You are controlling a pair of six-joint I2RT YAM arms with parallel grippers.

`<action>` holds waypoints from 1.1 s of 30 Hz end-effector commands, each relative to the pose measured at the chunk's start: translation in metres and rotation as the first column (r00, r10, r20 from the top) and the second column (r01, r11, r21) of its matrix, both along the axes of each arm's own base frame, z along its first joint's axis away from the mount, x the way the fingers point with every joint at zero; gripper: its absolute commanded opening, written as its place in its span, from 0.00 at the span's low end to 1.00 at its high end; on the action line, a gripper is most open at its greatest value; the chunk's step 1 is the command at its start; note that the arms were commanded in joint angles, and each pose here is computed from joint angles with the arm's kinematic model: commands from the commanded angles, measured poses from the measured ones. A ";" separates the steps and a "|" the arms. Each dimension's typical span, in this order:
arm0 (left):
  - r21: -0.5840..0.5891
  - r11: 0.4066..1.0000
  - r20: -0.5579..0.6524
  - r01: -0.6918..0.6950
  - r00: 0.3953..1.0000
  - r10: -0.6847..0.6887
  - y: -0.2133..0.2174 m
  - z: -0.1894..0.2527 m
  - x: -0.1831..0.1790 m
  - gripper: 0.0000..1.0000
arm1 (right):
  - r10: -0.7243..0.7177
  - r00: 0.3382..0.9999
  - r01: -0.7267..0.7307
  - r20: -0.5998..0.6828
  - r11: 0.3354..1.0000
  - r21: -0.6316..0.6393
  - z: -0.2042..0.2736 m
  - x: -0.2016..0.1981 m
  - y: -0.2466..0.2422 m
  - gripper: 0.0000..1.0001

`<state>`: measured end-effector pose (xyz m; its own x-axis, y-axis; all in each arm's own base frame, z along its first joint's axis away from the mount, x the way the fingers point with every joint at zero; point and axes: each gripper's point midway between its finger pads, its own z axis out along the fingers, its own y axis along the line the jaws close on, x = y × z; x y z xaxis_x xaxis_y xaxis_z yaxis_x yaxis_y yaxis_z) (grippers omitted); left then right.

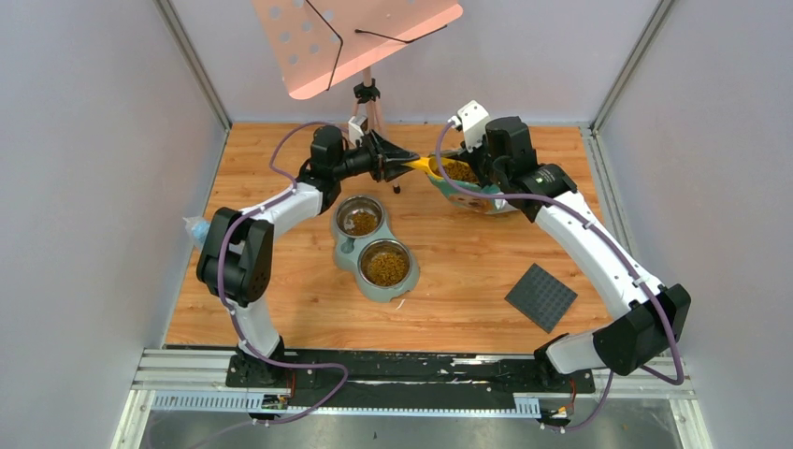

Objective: Serve the pet food

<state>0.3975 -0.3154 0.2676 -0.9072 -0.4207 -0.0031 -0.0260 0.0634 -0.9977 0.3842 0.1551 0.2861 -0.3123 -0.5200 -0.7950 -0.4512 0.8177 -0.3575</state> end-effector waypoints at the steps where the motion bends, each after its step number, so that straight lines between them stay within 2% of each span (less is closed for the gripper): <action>1: -0.042 0.998 0.046 -0.040 0.998 0.042 -0.015 0.013 0.022 0.00 | -0.055 0.992 0.052 0.114 0.998 0.028 0.043 0.009 -0.010 0.00; 4: -0.058 0.998 0.087 -0.015 0.996 0.020 -0.010 0.023 0.016 0.00 | -0.053 0.991 0.050 0.120 0.998 0.027 0.045 0.009 -0.010 0.00; 8: -0.064 0.998 0.078 -0.028 0.996 0.033 0.003 0.021 0.012 0.00 | -0.060 0.991 0.057 0.123 0.998 0.028 0.045 0.007 -0.012 0.00; 15: -0.110 0.993 0.121 -0.033 0.992 0.046 0.020 0.042 0.003 0.00 | -0.043 0.989 0.046 0.139 0.999 -0.017 0.047 0.005 -0.017 0.00; 33: -0.139 0.985 0.126 -0.104 0.985 0.122 0.056 0.055 -0.007 0.00 | -0.039 0.988 0.048 0.148 0.997 -0.059 0.048 0.012 -0.018 0.00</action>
